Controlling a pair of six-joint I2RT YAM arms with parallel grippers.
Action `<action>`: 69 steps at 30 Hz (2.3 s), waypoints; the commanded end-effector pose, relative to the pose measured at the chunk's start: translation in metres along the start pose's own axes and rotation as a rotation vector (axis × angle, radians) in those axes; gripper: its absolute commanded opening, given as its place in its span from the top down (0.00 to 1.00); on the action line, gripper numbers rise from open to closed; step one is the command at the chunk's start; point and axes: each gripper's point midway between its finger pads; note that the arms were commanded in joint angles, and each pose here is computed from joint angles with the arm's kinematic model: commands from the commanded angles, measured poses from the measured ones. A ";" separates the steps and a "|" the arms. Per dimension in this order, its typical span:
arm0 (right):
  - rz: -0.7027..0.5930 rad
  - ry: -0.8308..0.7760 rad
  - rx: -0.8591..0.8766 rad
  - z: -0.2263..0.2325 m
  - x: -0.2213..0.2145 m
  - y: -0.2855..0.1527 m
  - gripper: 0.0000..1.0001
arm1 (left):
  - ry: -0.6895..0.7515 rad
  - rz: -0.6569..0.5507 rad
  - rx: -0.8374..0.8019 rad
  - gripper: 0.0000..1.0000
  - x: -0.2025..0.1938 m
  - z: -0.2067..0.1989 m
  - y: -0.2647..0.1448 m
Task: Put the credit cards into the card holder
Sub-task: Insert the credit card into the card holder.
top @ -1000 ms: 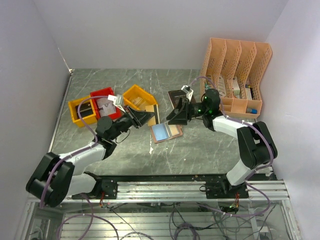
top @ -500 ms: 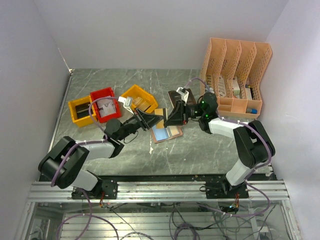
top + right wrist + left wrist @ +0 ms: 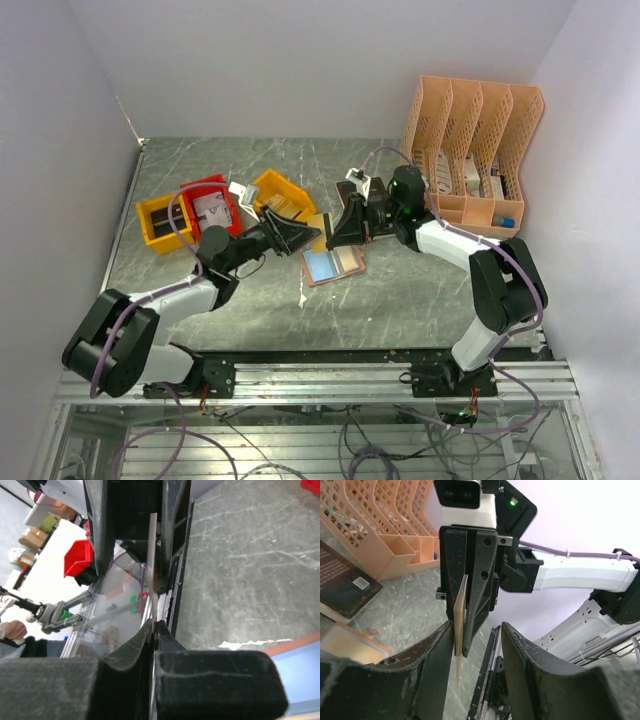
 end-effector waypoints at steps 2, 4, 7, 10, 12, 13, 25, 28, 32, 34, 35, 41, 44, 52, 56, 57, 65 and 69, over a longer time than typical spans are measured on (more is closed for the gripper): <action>0.074 -0.084 0.014 -0.005 -0.008 -0.001 1.00 | 0.083 0.172 -0.003 0.47 0.002 -0.006 -0.010; 0.083 -0.084 0.017 -0.006 -0.010 -0.001 1.00 | 0.083 0.231 0.027 0.48 -0.001 -0.001 -0.010; 0.092 -0.084 0.017 -0.007 -0.012 0.001 1.00 | 0.090 0.304 0.062 0.52 -0.004 0.005 -0.009; 0.111 -0.103 0.011 -0.009 -0.016 0.003 1.00 | 0.097 0.321 0.092 0.58 -0.001 0.008 -0.009; 0.129 -0.112 0.007 -0.011 -0.018 0.004 1.00 | 0.101 0.319 0.101 0.61 0.004 0.009 -0.010; 0.140 -0.109 0.007 -0.013 -0.021 0.004 1.00 | 0.103 0.318 0.101 0.63 0.006 0.008 -0.009; 0.182 -0.116 0.001 -0.018 -0.029 0.008 1.00 | 0.078 0.342 0.069 0.93 0.008 0.006 -0.010; 0.229 -0.162 -0.041 -0.025 -0.030 0.003 0.71 | 0.070 0.330 0.089 0.93 0.006 0.011 -0.015; 0.307 -0.236 -0.171 -0.042 -0.026 -0.019 0.60 | 0.022 0.275 0.078 0.93 -0.002 0.018 -0.024; 0.340 -0.266 -0.280 -0.058 -0.027 -0.036 0.60 | -0.014 0.228 0.069 0.93 -0.007 0.023 -0.030; 0.361 -0.274 -0.340 -0.066 -0.028 -0.046 0.60 | -0.035 0.203 0.066 0.93 -0.009 0.025 -0.033; 0.537 -0.242 -0.533 -0.108 -0.060 -0.077 0.64 | -0.146 0.073 0.166 0.93 -0.013 0.064 -0.043; 0.571 -0.187 -0.550 -0.118 -0.076 -0.076 0.68 | -0.186 0.028 0.176 0.93 -0.011 0.076 -0.042; 0.684 -0.124 -0.647 -0.145 -0.107 -0.082 0.74 | -0.264 0.000 0.261 0.93 -0.023 0.118 -0.040; 0.720 -0.114 -0.684 -0.153 -0.115 -0.090 0.68 | -0.288 0.014 0.298 0.93 -0.037 0.138 -0.037; 0.726 -0.109 -0.690 -0.154 -0.117 -0.091 0.67 | -0.295 0.018 0.303 0.93 -0.040 0.141 -0.036; 0.779 -0.095 -0.736 -0.163 -0.127 -0.102 0.66 | -0.334 0.020 0.306 0.93 -0.054 0.159 -0.024; 0.797 -0.082 -0.742 -0.165 -0.132 -0.104 0.66 | -0.341 0.015 0.337 0.93 -0.057 0.170 -0.022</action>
Point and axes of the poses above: each gripper's point midway between its finger pads, its own y axis out along the fingers, its own z axis along the line the jaws close on, x = y × z, and after that the axes turned 13 degrees about -y, right-handed
